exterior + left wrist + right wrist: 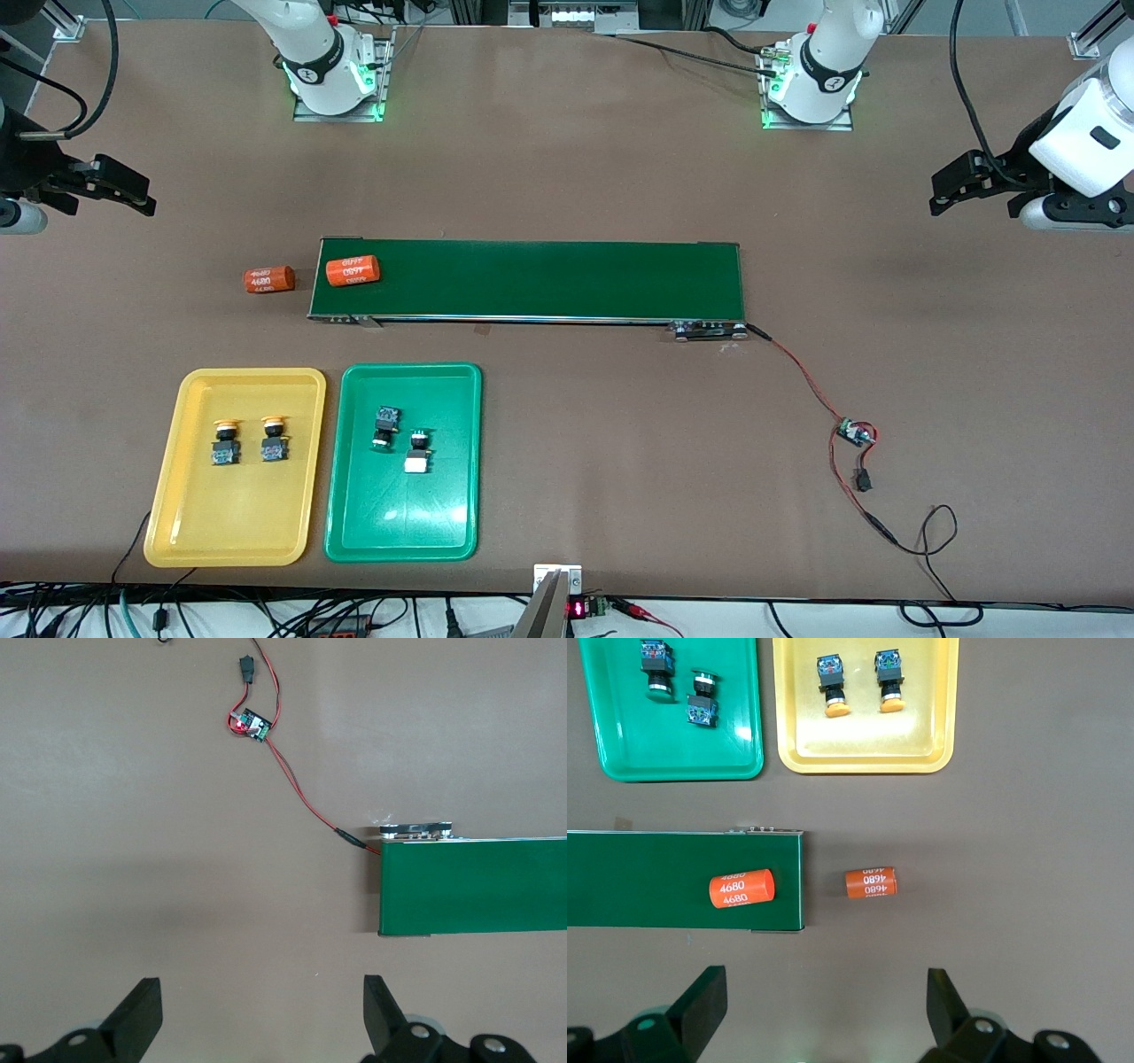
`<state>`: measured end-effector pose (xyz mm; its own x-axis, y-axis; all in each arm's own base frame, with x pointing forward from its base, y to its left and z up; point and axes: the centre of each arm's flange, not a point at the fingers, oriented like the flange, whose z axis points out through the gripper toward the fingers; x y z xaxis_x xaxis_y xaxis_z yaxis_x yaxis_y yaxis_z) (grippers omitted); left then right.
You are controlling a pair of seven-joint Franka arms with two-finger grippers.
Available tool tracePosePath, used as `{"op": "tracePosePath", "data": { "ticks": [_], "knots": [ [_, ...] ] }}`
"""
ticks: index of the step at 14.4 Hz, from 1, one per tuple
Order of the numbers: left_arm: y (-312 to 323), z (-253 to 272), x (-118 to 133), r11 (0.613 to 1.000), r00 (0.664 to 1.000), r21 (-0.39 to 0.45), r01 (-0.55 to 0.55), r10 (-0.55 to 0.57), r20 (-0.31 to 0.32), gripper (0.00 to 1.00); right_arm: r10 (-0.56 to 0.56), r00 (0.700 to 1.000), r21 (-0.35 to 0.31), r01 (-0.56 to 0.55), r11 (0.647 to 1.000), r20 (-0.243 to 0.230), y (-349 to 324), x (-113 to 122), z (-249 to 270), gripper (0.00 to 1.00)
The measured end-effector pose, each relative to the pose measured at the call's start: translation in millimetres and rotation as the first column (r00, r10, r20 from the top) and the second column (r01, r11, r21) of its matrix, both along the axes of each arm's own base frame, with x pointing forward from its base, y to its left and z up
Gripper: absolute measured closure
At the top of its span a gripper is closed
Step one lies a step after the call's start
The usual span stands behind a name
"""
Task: Sort buttons by color to trays
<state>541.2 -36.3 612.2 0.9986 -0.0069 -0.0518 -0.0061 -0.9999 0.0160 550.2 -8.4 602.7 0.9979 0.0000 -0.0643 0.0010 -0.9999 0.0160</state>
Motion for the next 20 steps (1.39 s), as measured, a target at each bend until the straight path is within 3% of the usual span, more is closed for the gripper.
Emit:
{"op": "tracePosePath", "data": {
  "ticks": [20],
  "knots": [
    [0.0, -1.4, 3.3, 1.0, 1.0, -0.001, 0.0, 0.0, -0.001, 0.0, 0.0, 1.0, 0.0, 0.0, 1.0, -0.01, 0.2, -1.2, -0.7, 0.0]
  ]
}}
